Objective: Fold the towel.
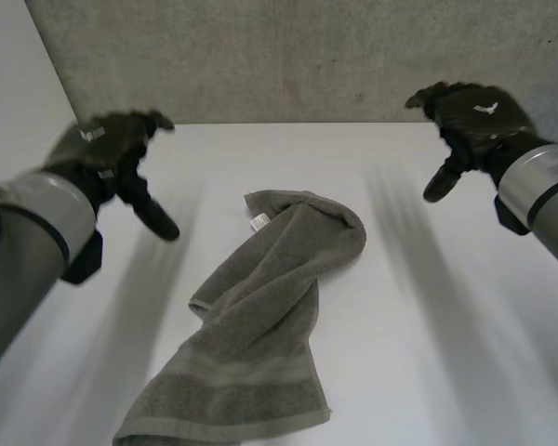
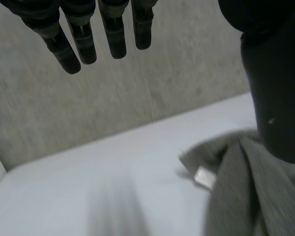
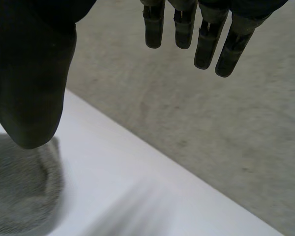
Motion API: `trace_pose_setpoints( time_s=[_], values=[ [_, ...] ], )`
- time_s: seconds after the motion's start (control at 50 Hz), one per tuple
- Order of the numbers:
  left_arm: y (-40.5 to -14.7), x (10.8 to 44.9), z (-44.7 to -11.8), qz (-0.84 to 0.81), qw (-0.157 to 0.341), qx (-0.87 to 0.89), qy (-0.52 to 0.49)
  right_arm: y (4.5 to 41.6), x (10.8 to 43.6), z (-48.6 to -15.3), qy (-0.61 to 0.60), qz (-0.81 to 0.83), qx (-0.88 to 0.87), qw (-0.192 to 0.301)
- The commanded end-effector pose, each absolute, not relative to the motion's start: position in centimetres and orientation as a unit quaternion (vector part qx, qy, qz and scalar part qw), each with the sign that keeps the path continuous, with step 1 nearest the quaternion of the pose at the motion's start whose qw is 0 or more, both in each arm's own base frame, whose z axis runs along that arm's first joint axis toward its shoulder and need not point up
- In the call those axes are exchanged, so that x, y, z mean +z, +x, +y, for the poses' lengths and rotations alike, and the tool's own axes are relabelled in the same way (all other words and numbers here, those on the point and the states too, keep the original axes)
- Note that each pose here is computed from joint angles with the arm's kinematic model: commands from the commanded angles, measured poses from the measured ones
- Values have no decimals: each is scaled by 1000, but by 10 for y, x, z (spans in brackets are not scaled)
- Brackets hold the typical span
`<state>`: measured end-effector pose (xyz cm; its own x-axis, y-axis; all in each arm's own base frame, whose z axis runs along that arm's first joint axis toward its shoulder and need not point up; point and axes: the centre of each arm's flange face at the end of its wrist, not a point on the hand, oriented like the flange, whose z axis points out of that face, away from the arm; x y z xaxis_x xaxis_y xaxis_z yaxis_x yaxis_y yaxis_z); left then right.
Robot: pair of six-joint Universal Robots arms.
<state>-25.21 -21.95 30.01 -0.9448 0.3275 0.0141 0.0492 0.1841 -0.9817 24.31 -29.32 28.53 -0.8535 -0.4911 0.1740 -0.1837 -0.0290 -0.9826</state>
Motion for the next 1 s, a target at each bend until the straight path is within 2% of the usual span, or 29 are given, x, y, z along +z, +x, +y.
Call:
trace_pose_setpoints(
  time_s=[0.02, 0.1, 0.14, 0.2, 0.3, 0.42, 0.6, 0.66, 0.7, 0.8, 0.84, 0.86, 0.88, 0.9, 0.94, 0.96, 1.0],
  values=[
    [-250, 241, -209, -785, 100, 595, -142, 276, 234, -298, -353, 683, -619, 160],
    [-250, 219, -207, -789, 99, 588, -145, 299, 207, -296, -408, 671, -599, 160],
    [-252, 197, -208, -799, 97, 574, -150, 308, 194, -298, -430, 665, -592, 151],
    [-257, 178, -205, -812, 96, 552, -163, 325, 161, -304, -472, 655, -575, 135],
    [-265, 155, -195, -828, 92, 520, -187, 336, 140, -310, -475, 661, -568, 125],
    [-271, 142, -190, -835, 91, 504, -202, 344, 137, -316, -466, 663, -576, 107],
    [-279, 147, -187, -828, 100, 509, -211, 340, 139, -321, -440, 680, -576, 113],
    [-284, 162, -191, -816, 109, 528, -208, 338, 137, -319, -420, 698, -565, 130],
    [-289, 190, -193, -796, 124, 557, -203, 335, 138, -317, -410, 708, -558, 138],
    [-292, 221, -193, -777, 141, 583, -193, 315, 163, -312, -373, 737, -540, 161],
    [-292, 228, -192, -773, 144, 588, -191, 293, 192, -313, -336, 746, -549, 170],
    [-291, 235, -190, -769, 148, 592, -190, 293, 192, -313, -336, 746, -549, 170],
    [-291, 235, -190, -769, 148, 592, -190, 282, 214, -312, -318, 741, -566, 171],
    [-291, 242, -187, -763, 153, 598, -191, 282, 215, -312, -318, 741, -567, 171],
    [-291, 249, -183, -757, 160, 604, -191, 257, 267, -306, -282, 719, -612, 168],
    [-291, 257, -180, -749, 166, 613, -190, 257, 267, -306, -282, 719, -613, 168],
    [-290, 264, -178, -743, 170, 620, -188, 235, 315, -297, -250, 692, -657, 166]
  ],
)
